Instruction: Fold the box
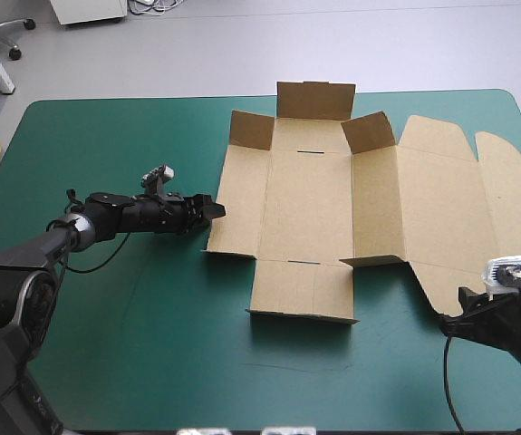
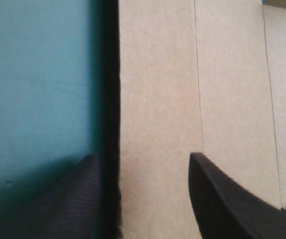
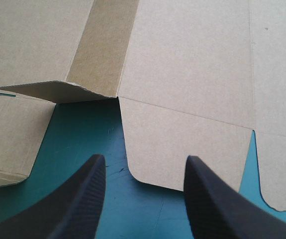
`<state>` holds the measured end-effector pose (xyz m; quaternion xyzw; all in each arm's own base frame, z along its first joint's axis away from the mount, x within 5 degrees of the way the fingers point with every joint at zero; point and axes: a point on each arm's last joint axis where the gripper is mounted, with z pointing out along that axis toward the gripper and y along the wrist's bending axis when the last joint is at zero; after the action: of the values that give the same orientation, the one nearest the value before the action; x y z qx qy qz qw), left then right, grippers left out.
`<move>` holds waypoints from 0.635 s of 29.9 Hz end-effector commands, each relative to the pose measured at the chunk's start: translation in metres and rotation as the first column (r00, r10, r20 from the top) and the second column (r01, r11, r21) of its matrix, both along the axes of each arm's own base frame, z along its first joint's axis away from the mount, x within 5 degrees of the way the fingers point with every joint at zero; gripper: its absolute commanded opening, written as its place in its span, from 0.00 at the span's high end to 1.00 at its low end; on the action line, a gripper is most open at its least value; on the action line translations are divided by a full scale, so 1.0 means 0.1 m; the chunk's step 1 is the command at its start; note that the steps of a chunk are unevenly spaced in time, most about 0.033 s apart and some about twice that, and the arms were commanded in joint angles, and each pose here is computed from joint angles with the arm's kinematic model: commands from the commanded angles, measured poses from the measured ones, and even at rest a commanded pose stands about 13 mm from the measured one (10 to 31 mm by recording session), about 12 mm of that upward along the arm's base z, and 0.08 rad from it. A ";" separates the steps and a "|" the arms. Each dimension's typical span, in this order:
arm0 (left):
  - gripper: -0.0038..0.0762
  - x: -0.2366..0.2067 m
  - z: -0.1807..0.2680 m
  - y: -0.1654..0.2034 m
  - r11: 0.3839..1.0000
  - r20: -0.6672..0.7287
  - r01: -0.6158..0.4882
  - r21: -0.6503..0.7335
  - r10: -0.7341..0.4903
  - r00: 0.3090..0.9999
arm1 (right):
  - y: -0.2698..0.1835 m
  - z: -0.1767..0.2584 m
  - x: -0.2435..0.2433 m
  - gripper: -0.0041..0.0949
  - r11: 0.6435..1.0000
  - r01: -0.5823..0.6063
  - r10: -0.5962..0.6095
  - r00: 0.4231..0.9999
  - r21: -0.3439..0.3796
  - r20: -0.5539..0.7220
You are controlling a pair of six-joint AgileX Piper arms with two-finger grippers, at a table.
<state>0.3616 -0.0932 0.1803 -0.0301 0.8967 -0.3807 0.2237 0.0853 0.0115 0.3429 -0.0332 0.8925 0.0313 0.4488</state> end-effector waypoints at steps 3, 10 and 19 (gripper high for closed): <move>0.45 -0.06 0.08 -0.29 0.992 0.013 0.096 -0.082 -0.095 0.995 | -0.02 0.17 0.03 0.48 1.000 0.005 -0.003 0.996 -0.016 0.094; 0.45 -0.06 0.14 -0.40 0.985 0.051 0.118 -0.122 -0.113 0.992 | -0.02 0.18 0.03 0.48 1.000 0.007 -0.005 0.996 -0.017 0.090; 0.51 0.15 0.30 -0.35 0.997 0.168 0.070 -0.014 -0.067 0.983 | -0.02 0.17 0.02 0.48 1.000 0.007 -0.006 0.997 -0.014 0.076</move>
<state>0.3740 -0.1262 0.1817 0.0247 0.8877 -0.3870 0.2483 0.0840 0.0095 0.3472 -0.0329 0.8920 0.0222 0.4504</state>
